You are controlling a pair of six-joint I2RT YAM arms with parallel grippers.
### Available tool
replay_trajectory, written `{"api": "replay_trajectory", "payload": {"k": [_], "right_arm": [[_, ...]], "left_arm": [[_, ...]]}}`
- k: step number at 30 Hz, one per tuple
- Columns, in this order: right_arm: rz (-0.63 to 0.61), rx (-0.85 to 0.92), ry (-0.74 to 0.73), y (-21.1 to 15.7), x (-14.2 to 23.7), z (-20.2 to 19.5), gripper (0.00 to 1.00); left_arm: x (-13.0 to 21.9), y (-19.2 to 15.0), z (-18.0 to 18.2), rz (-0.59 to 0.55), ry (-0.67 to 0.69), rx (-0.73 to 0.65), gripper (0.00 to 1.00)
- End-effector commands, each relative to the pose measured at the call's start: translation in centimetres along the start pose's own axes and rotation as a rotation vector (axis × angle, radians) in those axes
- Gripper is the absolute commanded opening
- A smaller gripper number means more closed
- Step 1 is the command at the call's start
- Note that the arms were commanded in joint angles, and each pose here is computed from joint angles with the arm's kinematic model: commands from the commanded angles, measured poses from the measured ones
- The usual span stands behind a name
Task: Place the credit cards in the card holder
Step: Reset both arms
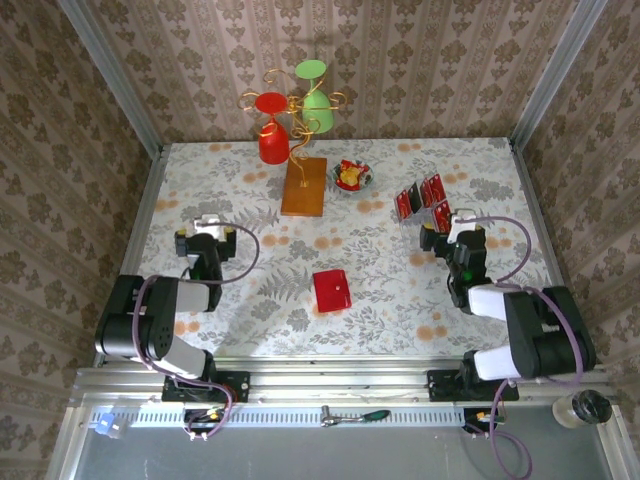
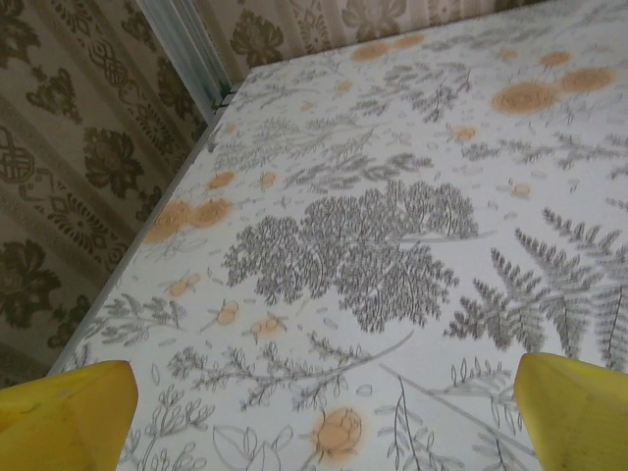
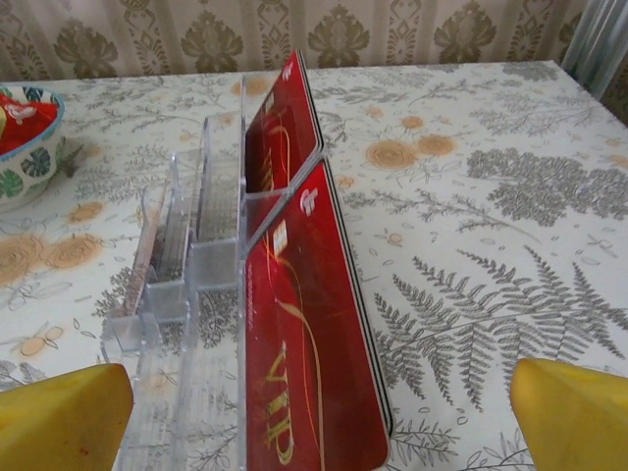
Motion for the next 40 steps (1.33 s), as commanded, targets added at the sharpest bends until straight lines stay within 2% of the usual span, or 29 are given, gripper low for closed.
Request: {"api": "replay_trajectory", "payload": {"k": [1,3,4,8,12,40], "right_arm": [[-0.118,0.0,-0.003,0.0,-0.3,0.0,1.0],[-0.083,-0.003,-0.005,0.1,-0.4,-0.1,1.0],[-0.085,0.0,0.007,0.2,-0.4,0.0,1.0],[-0.06,0.019,0.071,0.4,-1.2,0.3,1.0],[0.017,0.004,0.096,1.0,-2.6,0.1,1.0],[0.018,0.01,0.078,1.0,-2.5,0.1,1.0]], "left_arm": [[-0.6,0.4,0.2,-0.031,-0.055,0.075,1.0],[-0.8,0.2,0.1,-0.06,-0.054,0.062,1.0],[-0.9,0.1,-0.2,-0.011,-0.081,0.061,1.0],[-1.4,0.2,0.1,-0.005,-0.098,0.07,1.0],[-1.7,0.3,0.6,0.015,-0.133,0.096,1.0],[-1.9,0.3,0.7,0.022,-0.141,0.102,1.0]]}}
Point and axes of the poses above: each hand's point on the last joint's axis, 136 mm out from that joint toward the fingers, its own x axis back along the fingers, its own z axis along the line the jaws close on, y = z × x, the point moved 9 cm from there along x, back along the fingers, and after that the axes turned 8 degrees about x, right-handed, at the moved point
